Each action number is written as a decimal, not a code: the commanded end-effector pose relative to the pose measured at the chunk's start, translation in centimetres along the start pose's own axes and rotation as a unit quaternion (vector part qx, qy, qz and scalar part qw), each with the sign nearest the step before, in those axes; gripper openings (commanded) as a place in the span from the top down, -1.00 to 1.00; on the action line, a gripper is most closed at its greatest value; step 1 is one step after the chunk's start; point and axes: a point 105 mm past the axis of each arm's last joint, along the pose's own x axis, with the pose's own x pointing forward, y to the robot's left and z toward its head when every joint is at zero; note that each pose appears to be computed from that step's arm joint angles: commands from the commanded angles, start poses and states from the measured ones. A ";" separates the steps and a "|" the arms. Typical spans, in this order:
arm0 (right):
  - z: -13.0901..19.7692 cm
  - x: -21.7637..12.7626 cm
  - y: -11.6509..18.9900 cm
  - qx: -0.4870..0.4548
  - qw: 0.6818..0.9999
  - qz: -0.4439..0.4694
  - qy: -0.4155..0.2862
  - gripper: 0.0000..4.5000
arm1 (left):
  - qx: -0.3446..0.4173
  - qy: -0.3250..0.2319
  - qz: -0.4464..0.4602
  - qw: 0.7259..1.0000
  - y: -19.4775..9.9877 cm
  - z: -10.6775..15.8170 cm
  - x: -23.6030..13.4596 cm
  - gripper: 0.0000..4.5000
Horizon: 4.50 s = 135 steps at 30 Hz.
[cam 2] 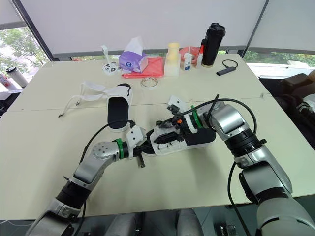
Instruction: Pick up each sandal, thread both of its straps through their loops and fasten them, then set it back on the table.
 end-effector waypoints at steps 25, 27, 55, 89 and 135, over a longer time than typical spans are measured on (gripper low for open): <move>6.1 -5.3 -3.8 -0.046 0.981 -0.164 -0.091 -0.98 | -0.014 0.034 0.014 0.999 0.3 -1.8 -0.5 1.00; 6.9 -6.5 -4.0 -0.070 0.972 -0.195 -0.113 -0.98 | -0.014 0.033 0.014 0.999 0.4 -1.7 -0.5 1.00; -2.6 -6.6 -0.6 -0.573 0.785 -0.225 0.068 -0.98 | -0.003 -0.006 0.013 1.000 2.4 4.8 -7.4 1.00; 0.3 -1.2 -1.0 -0.755 0.625 -0.199 0.009 0.99 | -0.030 -0.012 0.062 0.998 3.1 5.1 -8.9 1.00; -2.5 -12.0 -15.6 -0.329 0.686 -0.596 0.256 -0.99 | -0.035 -0.036 0.064 0.997 2.4 5.3 -6.6 1.00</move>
